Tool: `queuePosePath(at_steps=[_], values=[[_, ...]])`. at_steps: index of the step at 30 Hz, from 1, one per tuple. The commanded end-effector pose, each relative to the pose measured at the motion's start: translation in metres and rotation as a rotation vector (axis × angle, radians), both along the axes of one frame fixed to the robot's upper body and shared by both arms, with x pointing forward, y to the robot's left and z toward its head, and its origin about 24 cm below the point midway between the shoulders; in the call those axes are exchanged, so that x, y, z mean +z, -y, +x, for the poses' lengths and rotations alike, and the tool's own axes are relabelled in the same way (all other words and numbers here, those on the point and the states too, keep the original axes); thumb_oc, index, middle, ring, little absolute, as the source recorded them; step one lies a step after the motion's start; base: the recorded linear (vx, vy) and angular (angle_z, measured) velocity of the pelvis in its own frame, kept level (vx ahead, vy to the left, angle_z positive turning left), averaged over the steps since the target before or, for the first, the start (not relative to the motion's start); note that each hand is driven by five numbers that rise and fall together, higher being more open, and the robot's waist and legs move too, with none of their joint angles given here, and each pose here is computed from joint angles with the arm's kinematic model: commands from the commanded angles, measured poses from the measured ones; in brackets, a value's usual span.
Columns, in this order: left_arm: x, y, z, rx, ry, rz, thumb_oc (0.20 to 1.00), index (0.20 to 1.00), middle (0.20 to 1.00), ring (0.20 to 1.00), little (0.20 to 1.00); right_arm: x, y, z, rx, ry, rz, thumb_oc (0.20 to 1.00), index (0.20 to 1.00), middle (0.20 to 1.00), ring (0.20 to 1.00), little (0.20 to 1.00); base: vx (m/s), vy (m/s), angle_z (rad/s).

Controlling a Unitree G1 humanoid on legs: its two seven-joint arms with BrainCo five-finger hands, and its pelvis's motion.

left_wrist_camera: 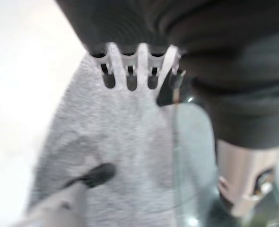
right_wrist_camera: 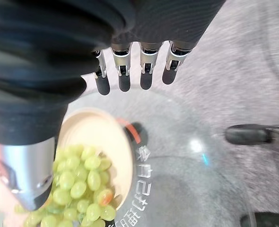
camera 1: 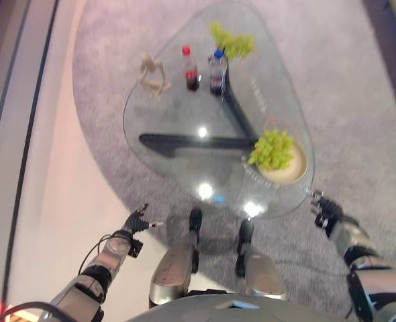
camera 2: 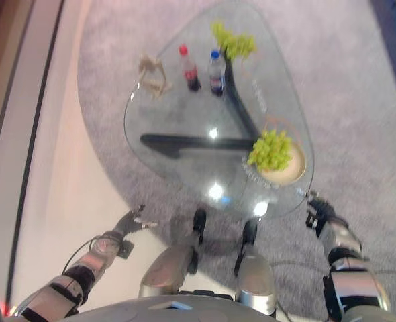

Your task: Pick up fruits into the plate

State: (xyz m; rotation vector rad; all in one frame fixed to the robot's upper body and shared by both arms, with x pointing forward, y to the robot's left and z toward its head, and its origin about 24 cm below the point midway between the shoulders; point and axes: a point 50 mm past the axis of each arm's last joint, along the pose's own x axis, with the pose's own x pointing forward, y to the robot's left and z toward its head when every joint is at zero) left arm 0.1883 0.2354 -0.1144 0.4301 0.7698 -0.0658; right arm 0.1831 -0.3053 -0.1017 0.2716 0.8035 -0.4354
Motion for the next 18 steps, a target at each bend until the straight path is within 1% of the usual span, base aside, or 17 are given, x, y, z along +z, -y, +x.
queuePosePath(at_steps=[1, 2, 7, 8, 9, 10, 12, 16, 18], values=[[-0.014, 0.005, -0.017, 0.003, -0.085, -0.012, 1.0, 1.0, 1.0, 1.0, 1.0, -0.019, -0.013, -0.029, -0.053, -0.01, 0.079, 1.0, 1.0, 1.0, 1.0, 1.0, 0.19, 0.009, -0.01], [-0.02, 0.003, -0.029, 0.032, -0.131, -0.019, 1.0, 1.0, 1.0, 1.0, 1.0, -0.03, -0.028, -0.043, -0.032, -0.059, 0.106, 1.0, 1.0, 1.0, 1.0, 1.0, 0.18, 0.017, 0.01], [-0.035, 0.001, -0.061, 0.162, -0.276, -0.089, 1.0, 1.0, 1.0, 1.0, 1.0, -0.05, -0.053, -0.075, -0.008, -0.183, 0.187, 1.0, 1.0, 1.0, 1.0, 1.0, 0.12, 0.027, -0.1], [-0.041, 0.004, -0.076, 0.218, -0.338, -0.137, 1.0, 1.0, 1.0, 1.0, 1.0, -0.056, -0.063, -0.087, 0.039, -0.243, 0.195, 1.0, 1.0, 1.0, 1.0, 1.0, 0.14, 0.055, -0.17], [-0.045, 0.007, -0.087, 0.245, -0.384, -0.148, 1.0, 1.0, 1.0, 1.0, 1.0, -0.06, -0.071, -0.097, 0.116, -0.297, 0.169, 1.0, 1.0, 1.0, 1.0, 1.0, 0.12, 0.05, -0.19], [-0.046, 0.007, -0.089, 0.25, -0.397, -0.15, 1.0, 1.0, 1.0, 1.0, 1.0, -0.061, -0.072, -0.098, 0.132, -0.306, 0.162, 1.0, 1.0, 1.0, 1.0, 1.0, 0.09, 0.051, -0.24], [-0.052, 0.011, -0.107, 0.325, -0.474, -0.212, 1.0, 1.0, 1.0, 1.0, 1.0, -0.065, -0.08, -0.109, 0.241, -0.393, 0.093, 1.0, 1.0, 1.0, 1.0, 1.0, 0.09, 0.058, -0.26], [-0.055, 0.014, -0.12, 0.369, -0.544, -0.222, 1.0, 1.0, 1.0, 1.0, 1.0, -0.067, -0.084, -0.113, 0.294, -0.439, 0.048, 1.0, 1.0, 1.0, 1.0, 1.0, 0.06, 0.041, -0.16], [-0.056, 0.014, -0.123, 0.379, -0.569, -0.23, 1.0, 1.0, 1.0, 1.0, 1.0, -0.067, -0.087, -0.111, 0.359, -0.436, 0.045, 1.0, 1.0, 1.0, 1.0, 1.0, 0.03, 0.018, -0.08]])
